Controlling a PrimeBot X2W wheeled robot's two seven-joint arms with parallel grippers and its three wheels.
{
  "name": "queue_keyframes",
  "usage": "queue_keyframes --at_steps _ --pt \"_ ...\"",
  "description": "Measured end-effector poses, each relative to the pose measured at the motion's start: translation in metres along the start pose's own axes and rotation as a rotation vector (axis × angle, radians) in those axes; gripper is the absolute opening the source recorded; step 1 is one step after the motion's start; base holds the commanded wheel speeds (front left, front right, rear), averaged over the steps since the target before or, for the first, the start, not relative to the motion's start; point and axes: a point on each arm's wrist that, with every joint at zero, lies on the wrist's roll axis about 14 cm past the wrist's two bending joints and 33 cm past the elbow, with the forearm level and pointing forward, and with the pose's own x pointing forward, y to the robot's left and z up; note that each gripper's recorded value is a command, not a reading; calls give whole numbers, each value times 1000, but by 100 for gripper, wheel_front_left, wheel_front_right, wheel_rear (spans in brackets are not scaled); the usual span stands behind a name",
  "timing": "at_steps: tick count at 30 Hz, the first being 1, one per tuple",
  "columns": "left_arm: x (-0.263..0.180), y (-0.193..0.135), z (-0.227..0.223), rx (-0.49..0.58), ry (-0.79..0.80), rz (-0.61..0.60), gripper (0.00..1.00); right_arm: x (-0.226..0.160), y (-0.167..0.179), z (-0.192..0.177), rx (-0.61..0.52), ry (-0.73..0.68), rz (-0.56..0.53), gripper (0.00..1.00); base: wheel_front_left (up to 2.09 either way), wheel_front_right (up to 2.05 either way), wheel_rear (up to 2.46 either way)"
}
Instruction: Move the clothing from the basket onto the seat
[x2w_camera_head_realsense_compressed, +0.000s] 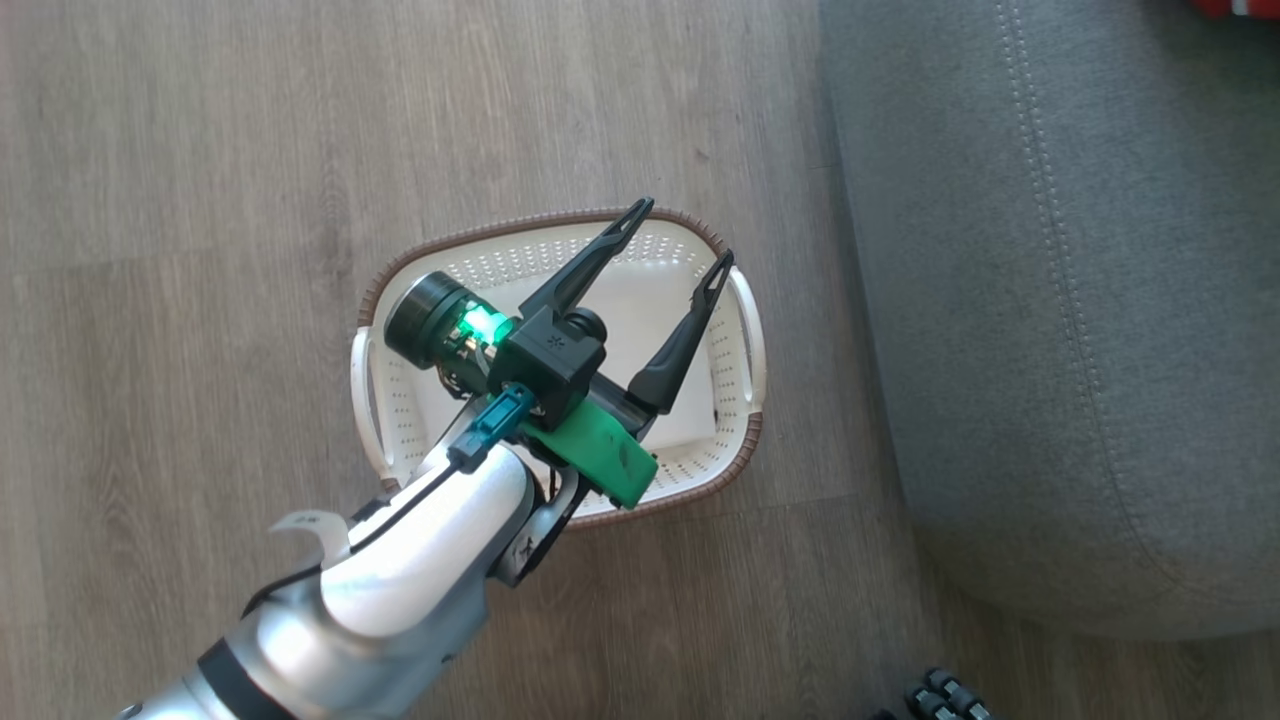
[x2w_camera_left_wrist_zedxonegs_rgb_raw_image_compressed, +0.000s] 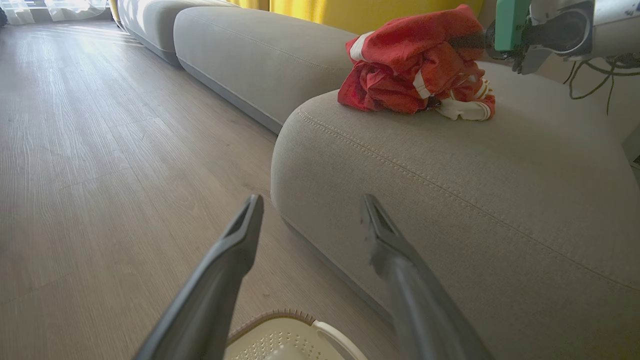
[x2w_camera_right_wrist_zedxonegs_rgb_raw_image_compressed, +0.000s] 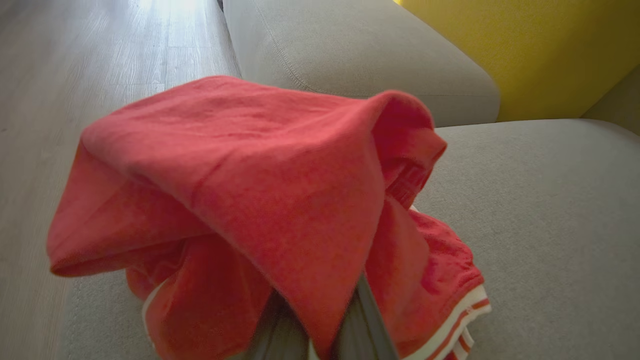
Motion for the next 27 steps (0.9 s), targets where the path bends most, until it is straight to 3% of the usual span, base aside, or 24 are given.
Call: queue_keyframes --at_steps 2,3,5,6,7,22,27 --pt "1 -2 1 -1 -4 -7 100 -2 1 -5 -11 14 4 0 0 0 0" --pt "2 -3 2 -1 -6 -10 100 -3 2 -6 -17 18 5 9 0 0 0" --pt "3 -5 3 0 -4 -16 100 -5 0 -8 -23 26 3 46 0 0 0" --pt "3 -6 3 2 -5 -19 100 -7 -1 -9 -24 30 3 75 0 0 0" --pt "3 -7 4 3 -6 -21 100 -8 -1 -10 -22 36 3 97 0 0 0" --pt "-1 -18 19 -15 -24 -15 100 -49 -6 -15 -63 18 30 100 0 0 0" --pt "-11 -14 27 -33 -38 29 100 -63 -6 -2 -51 -28 43 100 0 0 0"
